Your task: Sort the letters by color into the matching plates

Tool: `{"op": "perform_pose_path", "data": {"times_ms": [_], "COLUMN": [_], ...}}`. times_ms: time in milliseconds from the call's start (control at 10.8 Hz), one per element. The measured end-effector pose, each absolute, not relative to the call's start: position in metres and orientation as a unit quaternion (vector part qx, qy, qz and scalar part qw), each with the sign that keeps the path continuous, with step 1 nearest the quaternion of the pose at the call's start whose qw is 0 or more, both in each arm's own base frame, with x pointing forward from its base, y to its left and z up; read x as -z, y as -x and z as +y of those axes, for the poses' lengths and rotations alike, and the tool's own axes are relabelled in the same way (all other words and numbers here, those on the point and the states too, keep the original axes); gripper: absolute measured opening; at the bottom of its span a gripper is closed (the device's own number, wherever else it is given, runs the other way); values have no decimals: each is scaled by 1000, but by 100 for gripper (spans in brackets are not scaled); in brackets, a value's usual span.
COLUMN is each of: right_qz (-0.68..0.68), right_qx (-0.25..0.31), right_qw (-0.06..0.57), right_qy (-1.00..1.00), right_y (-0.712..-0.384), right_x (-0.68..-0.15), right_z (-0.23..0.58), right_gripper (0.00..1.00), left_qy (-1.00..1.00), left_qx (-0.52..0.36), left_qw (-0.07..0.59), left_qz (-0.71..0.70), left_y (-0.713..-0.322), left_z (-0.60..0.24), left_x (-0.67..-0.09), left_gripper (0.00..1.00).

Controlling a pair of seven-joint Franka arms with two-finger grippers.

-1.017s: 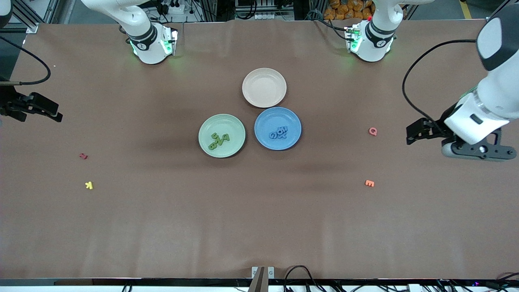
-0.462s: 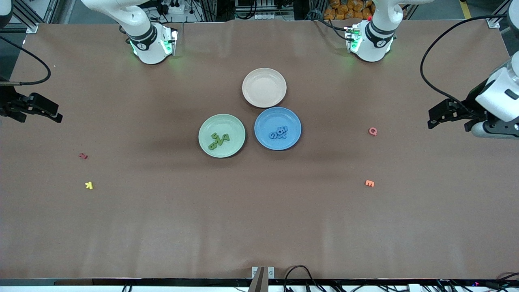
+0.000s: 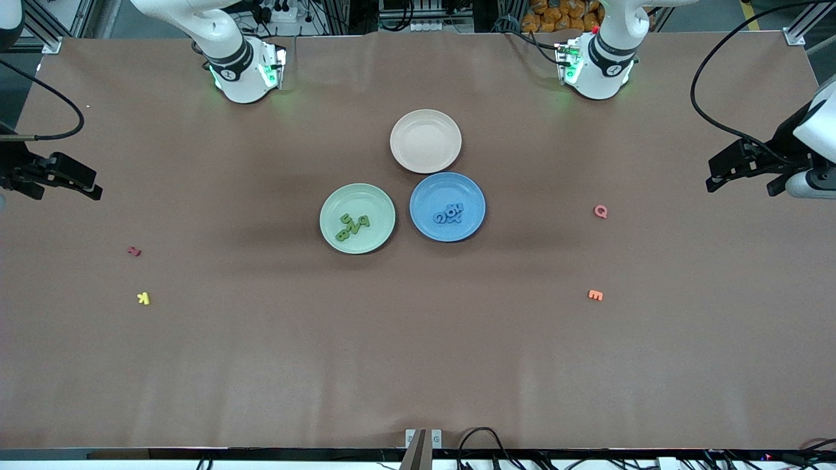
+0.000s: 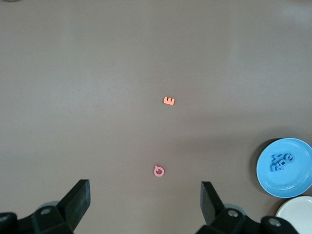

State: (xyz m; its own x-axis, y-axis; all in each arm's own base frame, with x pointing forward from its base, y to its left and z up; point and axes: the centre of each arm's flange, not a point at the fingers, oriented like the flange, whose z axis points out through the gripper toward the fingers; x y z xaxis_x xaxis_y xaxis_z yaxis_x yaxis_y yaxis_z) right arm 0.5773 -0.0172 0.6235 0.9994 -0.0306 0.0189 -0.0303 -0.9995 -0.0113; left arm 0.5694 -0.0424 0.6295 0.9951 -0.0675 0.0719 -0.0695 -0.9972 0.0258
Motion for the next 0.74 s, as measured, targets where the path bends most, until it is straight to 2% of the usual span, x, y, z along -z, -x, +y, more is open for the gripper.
{"op": "perform_pose_path", "data": {"times_ms": [739], "right_qz": [12], "right_qx": [7], "right_qw": [4], "right_qy": [1000], "right_y": [-580], "right_x": [-620], "right_z": [-13], "right_gripper": [100], "left_qy": [-1000], "left_qx": [6], "left_qw": [12], "left_qz": [26], "left_y": [-561], "left_z": [-42], "left_x": [-620], "left_gripper": [100]}}
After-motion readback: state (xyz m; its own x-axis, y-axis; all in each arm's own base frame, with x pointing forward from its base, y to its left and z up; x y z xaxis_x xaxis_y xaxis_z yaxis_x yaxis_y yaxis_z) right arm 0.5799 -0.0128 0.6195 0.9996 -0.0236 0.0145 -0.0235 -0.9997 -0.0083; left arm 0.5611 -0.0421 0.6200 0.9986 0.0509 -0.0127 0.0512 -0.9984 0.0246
